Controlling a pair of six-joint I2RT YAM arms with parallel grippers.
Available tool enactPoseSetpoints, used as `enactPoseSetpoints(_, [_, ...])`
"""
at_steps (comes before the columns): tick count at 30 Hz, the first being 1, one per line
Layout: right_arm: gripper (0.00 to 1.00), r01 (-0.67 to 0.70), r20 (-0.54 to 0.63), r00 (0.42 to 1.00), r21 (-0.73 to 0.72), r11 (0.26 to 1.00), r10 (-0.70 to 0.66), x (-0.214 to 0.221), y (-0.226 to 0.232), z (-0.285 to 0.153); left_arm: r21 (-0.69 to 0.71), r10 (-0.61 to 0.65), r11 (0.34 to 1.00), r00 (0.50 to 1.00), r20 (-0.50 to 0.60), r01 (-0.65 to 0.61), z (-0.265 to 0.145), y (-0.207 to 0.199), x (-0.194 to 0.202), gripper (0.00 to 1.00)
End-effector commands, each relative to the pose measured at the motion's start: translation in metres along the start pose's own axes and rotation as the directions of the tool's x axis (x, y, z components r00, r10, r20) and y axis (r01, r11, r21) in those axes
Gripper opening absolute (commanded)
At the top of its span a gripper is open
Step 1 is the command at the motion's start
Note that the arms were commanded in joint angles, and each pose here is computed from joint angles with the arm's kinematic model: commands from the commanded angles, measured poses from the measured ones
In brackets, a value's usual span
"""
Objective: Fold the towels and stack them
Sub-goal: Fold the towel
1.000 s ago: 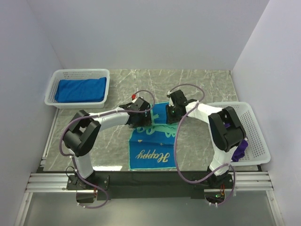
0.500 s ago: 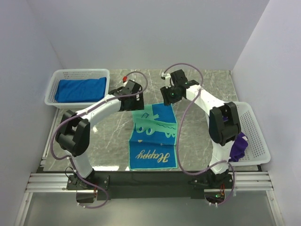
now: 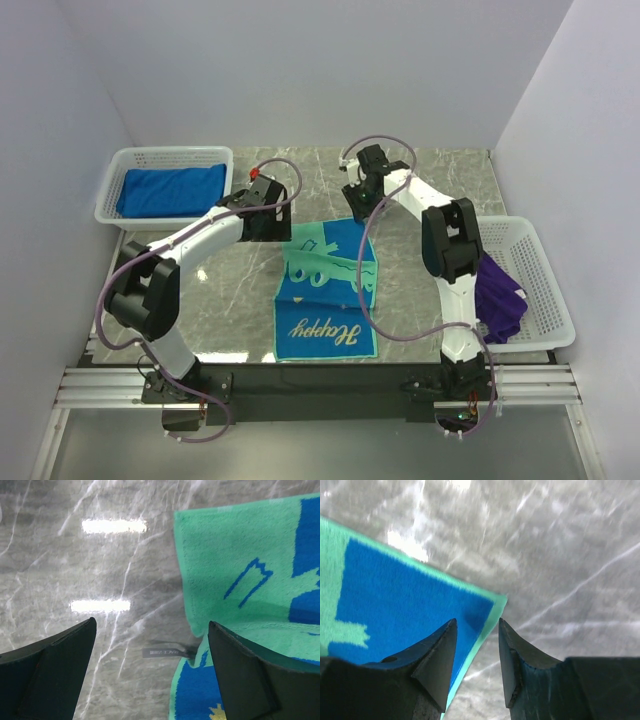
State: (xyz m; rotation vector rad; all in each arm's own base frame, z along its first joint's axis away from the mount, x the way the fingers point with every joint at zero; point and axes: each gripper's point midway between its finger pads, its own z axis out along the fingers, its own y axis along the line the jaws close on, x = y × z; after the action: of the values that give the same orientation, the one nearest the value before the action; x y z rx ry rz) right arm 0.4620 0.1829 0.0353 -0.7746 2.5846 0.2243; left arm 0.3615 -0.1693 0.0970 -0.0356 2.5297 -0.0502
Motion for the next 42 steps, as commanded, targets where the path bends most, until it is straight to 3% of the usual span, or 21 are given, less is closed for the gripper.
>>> enactPoseSetpoints(1, [0.46,0.020,0.019,1.000,0.010,1.000,-0.020,-0.016,-0.008,-0.003,0.026,0.018,0.999,0.999,0.037,-0.019,-0.015,-0.001,-0.008,0.99])
enactPoseSetpoints(18, [0.43,-0.013,-0.052,0.999,0.008,1.000,0.013,0.001,-0.014,0.022,0.024,0.008,1.000,0.999,0.037,-0.009,-0.012,0.000,-0.005,0.99])
enactPoseSetpoints(24, [0.34,-0.008,-0.087,0.996,-0.014,1.000,0.007,0.014,-0.005,0.023,0.032,-0.003,0.999,0.999,0.034,0.002,-0.010,-0.005,-0.011,0.99])
enactPoseSetpoints(29, [0.16,-0.010,-0.072,0.997,-0.013,1.000,0.009,0.015,-0.004,0.021,0.031,-0.015,0.999,1.000,0.019,0.014,0.000,-0.012,-0.018,0.99])
enactPoseSetpoints(33, [0.05,-0.009,-0.060,0.998,-0.014,1.000,0.008,0.011,-0.003,0.019,0.032,-0.019,0.999,0.999,0.032,0.018,0.012,-0.021,-0.035,0.87])
enactPoseSetpoints(42, [0.01,-0.008,-0.053,0.999,-0.021,1.000,0.007,0.017,-0.001,0.020,-0.030,0.030,0.999,1.000,0.000,-0.030,0.062,-0.025,-0.055,0.58])
